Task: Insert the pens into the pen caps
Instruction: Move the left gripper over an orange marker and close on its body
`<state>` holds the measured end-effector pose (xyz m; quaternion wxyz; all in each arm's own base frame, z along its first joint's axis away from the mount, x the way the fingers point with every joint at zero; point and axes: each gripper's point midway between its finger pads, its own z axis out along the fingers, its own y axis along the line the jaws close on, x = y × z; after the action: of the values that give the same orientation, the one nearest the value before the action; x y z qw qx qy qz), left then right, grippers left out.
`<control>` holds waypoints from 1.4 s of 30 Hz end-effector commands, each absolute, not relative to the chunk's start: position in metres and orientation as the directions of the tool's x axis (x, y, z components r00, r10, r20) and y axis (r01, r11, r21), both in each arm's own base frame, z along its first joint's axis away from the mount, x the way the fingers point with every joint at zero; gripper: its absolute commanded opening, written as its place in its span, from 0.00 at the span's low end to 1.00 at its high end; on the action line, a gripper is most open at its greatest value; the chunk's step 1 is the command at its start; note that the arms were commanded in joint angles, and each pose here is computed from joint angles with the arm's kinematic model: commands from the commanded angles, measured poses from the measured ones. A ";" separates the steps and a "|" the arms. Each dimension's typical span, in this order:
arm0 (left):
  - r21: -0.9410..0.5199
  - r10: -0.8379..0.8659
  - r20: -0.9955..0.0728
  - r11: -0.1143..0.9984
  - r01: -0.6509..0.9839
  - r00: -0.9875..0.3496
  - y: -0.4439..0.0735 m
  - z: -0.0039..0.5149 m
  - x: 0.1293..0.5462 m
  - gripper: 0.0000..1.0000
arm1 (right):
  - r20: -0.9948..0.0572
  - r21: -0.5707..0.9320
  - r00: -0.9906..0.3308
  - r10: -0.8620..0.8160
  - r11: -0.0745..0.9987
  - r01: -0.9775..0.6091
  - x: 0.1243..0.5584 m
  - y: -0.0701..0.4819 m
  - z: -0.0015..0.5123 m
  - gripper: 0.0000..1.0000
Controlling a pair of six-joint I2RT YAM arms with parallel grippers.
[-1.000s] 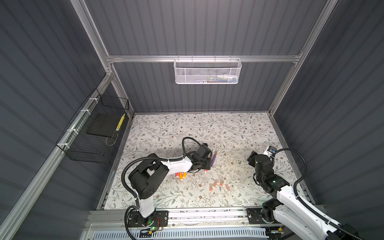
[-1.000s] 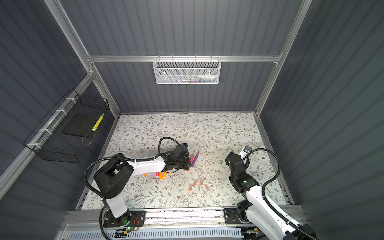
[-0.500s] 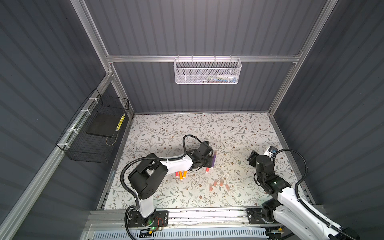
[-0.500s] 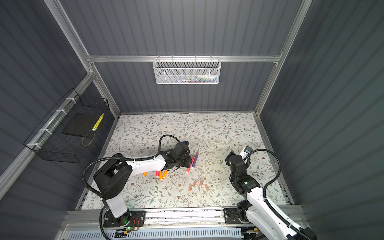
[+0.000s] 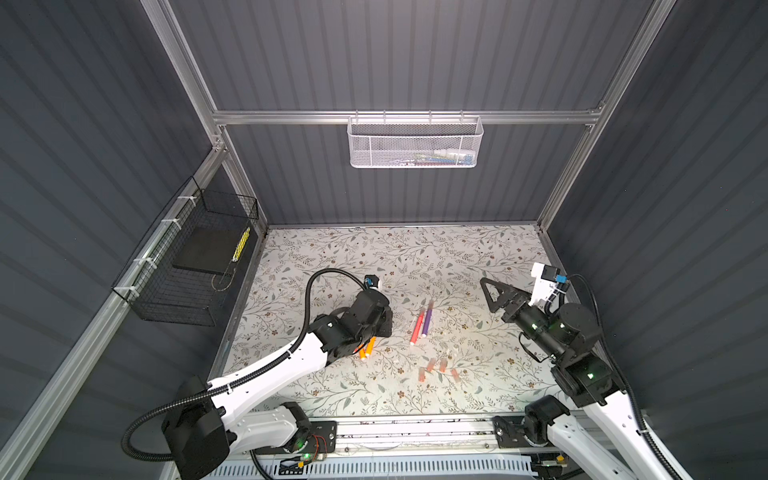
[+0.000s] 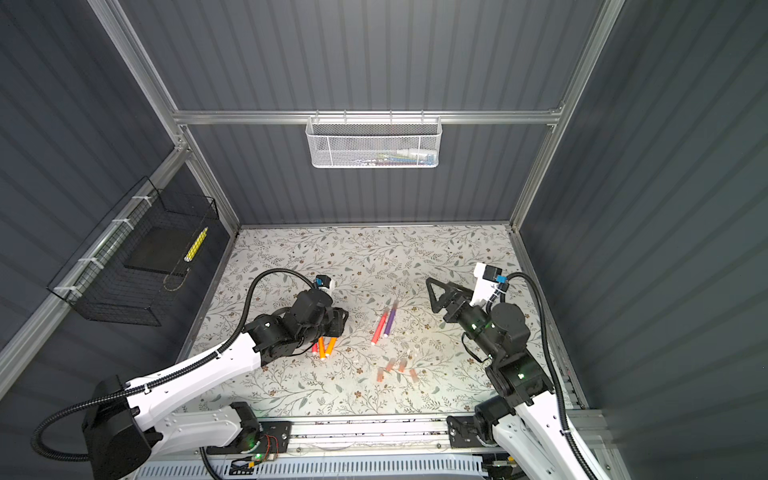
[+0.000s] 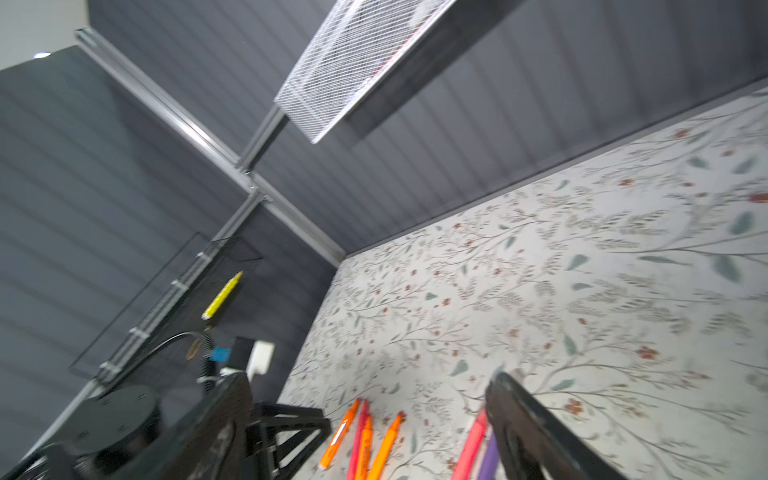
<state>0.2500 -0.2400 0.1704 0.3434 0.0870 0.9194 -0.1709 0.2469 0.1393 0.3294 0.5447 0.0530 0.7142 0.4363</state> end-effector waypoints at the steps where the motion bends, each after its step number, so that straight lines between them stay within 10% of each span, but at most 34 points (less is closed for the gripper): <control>1: -0.191 0.110 -0.564 0.947 0.259 -0.818 -0.231 0.156 0.238 0.42 | -0.726 0.688 -0.459 0.512 0.535 -0.491 0.229 0.157 0.350 0.90; 31: -0.083 0.230 -0.317 0.960 0.269 -0.920 -0.220 0.026 0.225 0.39 | -0.709 0.674 -0.465 0.530 0.704 -0.224 0.269 0.129 0.254 0.94; 42: -0.055 0.241 -0.404 0.957 0.286 -0.882 -0.216 0.060 0.236 0.45 | -0.700 0.677 -0.479 0.530 0.707 -0.206 0.272 0.130 0.247 0.94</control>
<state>0.2241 -0.2156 0.0330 0.1648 0.1335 0.9756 -0.0561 0.2710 0.1314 0.2437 0.4926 0.1032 0.7820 0.3676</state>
